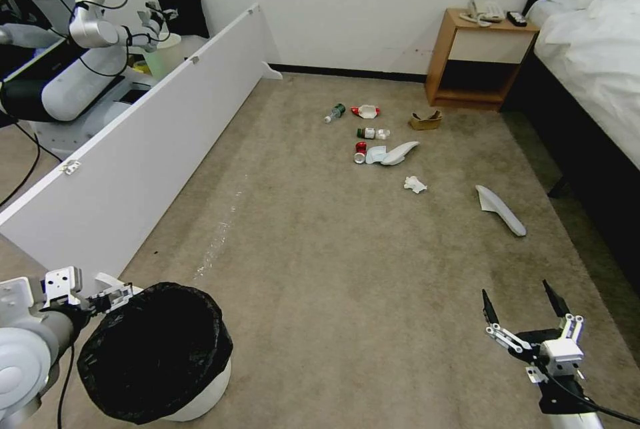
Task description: Pick up the trash bin and place the garbage on the floor into it.
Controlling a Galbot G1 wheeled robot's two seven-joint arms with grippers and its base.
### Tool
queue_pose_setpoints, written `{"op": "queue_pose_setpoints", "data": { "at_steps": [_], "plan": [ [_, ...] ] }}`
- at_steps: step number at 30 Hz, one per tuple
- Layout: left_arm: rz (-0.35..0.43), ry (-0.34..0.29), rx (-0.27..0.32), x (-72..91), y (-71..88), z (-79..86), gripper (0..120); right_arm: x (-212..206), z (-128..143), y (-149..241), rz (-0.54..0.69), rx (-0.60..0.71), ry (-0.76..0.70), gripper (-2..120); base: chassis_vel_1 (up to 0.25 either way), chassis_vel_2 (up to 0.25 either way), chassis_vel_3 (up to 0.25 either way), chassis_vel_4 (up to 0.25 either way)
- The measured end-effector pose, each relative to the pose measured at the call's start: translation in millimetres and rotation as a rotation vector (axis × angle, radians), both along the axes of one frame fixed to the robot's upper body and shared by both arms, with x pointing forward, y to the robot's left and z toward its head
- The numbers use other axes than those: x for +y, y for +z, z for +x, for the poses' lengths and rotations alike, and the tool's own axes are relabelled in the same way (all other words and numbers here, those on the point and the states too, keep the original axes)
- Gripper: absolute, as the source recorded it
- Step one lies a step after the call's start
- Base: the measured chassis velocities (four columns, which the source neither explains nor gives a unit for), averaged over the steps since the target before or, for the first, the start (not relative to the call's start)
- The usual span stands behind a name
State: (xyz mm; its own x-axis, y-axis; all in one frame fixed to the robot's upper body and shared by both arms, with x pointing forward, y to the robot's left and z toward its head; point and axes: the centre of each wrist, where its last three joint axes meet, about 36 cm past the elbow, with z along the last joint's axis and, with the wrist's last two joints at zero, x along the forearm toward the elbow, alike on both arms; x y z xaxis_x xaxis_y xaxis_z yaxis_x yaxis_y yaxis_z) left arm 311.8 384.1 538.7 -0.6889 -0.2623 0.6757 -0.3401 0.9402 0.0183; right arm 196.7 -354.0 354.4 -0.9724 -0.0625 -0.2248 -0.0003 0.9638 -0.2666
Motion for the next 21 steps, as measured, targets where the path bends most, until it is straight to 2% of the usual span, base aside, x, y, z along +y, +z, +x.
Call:
{"op": "queue_pose_setpoints", "data": {
  "at_steps": [6, 8, 11, 13, 21],
  "plan": [
    [0.028, -0.024, 0.012, -1.3, -2.0, -3.4, 100, -0.4, -0.3, -3.1, 0.005, 0.005, -0.005, 100, 0.000, 0.000, 0.000, 0.000],
    [0.058, -0.062, 0.011, -3.4, -1.6, -9.4, 100, -0.9, -0.7, -4.6, 0.006, 0.007, -0.008, 100, 0.000, 0.000, 0.000, 0.000],
    [0.067, -0.072, 0.009, -3.8, -1.5, -10.8, 100, -1.1, -0.8, -5.1, 0.006, 0.007, -0.009, 100, 0.000, 0.000, 0.000, 0.000],
    [0.093, -0.104, 0.014, -4.8, -1.7, -16.3, 100, -1.4, -0.2, -6.5, 0.007, 0.005, -0.010, 100, 0.000, 0.000, 0.000, 0.000],
    [0.112, -0.120, 0.051, -1.5, -5.2, -24.4, 100, -1.2, 1.0, -8.1, 0.001, -0.004, -0.007, 100, 0.000, 0.000, 0.000, 0.000]
  ]
}}
